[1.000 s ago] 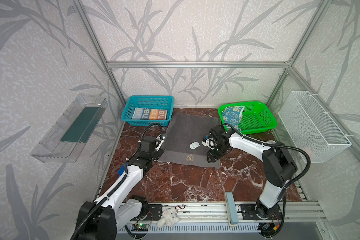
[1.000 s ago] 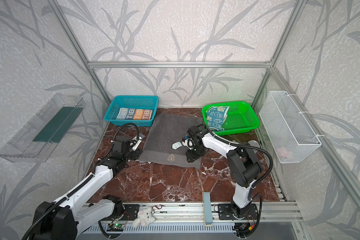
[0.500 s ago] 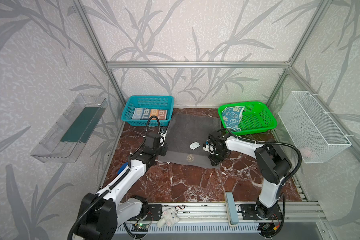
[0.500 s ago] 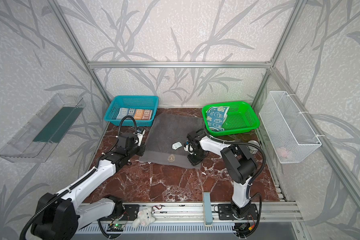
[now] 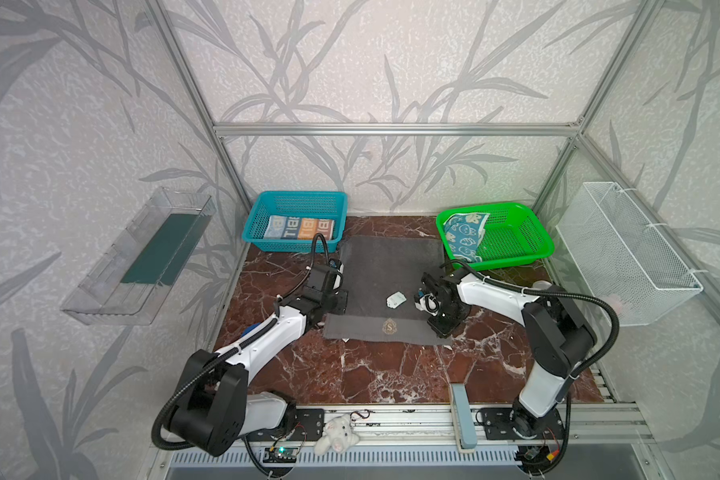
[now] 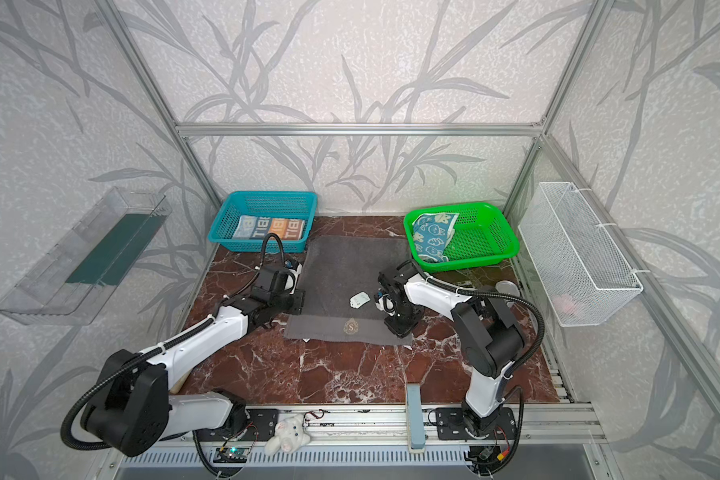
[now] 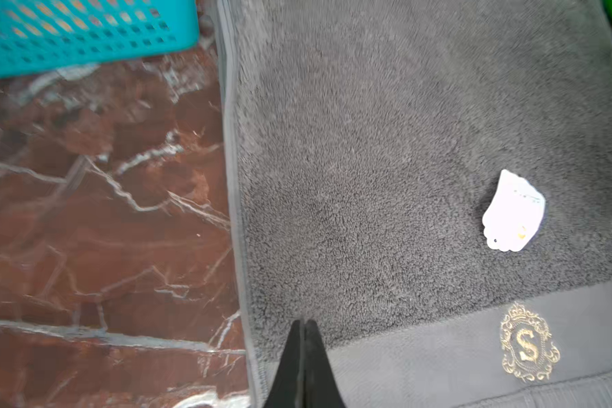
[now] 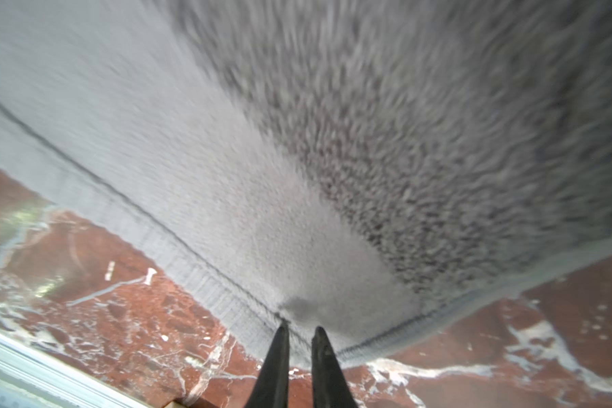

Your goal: Fold and stack the towels

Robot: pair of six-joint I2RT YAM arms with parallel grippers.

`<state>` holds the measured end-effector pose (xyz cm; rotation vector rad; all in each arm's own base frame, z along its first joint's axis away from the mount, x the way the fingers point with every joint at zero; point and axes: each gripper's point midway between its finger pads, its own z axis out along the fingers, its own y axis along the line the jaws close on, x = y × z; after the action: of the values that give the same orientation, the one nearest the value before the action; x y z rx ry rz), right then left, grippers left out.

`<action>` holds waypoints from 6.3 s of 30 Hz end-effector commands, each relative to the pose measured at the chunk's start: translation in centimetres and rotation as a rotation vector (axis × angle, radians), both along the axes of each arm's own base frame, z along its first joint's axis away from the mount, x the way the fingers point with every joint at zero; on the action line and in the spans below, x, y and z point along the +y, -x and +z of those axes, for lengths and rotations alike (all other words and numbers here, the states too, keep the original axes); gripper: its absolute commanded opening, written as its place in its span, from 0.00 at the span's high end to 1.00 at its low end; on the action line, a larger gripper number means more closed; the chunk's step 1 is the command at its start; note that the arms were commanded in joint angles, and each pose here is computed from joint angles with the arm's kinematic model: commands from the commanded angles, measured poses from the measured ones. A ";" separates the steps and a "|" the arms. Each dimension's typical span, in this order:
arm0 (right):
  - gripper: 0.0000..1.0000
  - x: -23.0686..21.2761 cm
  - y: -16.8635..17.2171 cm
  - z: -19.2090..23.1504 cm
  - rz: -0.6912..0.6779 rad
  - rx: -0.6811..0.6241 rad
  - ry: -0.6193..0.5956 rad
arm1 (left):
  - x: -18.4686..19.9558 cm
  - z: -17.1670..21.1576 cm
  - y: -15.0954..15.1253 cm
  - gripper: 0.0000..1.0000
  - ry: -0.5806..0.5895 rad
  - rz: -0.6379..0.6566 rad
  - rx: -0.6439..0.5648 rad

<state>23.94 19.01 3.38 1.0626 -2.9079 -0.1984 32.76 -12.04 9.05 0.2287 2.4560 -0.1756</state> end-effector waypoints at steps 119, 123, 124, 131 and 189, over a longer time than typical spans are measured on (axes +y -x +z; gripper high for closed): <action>0.99 1.1 -7.3 -3.3 -0.016 -0.027 -0.004 | -1.0 -4.1 -16.3 0.39 0.303 0.224 0.199; 0.99 1.5 -8.0 -3.1 -0.014 -0.038 -0.005 | -1.6 -4.4 -17.1 0.40 0.337 0.217 0.208; 0.99 1.4 -8.0 -3.2 -0.012 -0.038 -0.003 | -1.7 -4.2 -17.2 0.40 0.339 0.216 0.205; 0.99 1.1 -7.6 -3.7 -0.010 -0.026 0.008 | -0.2 -2.3 -17.5 0.40 0.273 0.256 0.148; 0.90 2.9 -7.0 -2.8 -0.011 -0.063 -0.066 | -5.6 -4.0 -4.8 1.00 0.279 0.042 0.309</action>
<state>32.77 20.60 1.83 1.0674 -3.0734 -0.1809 37.66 -18.25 5.90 0.0332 2.6671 -0.5982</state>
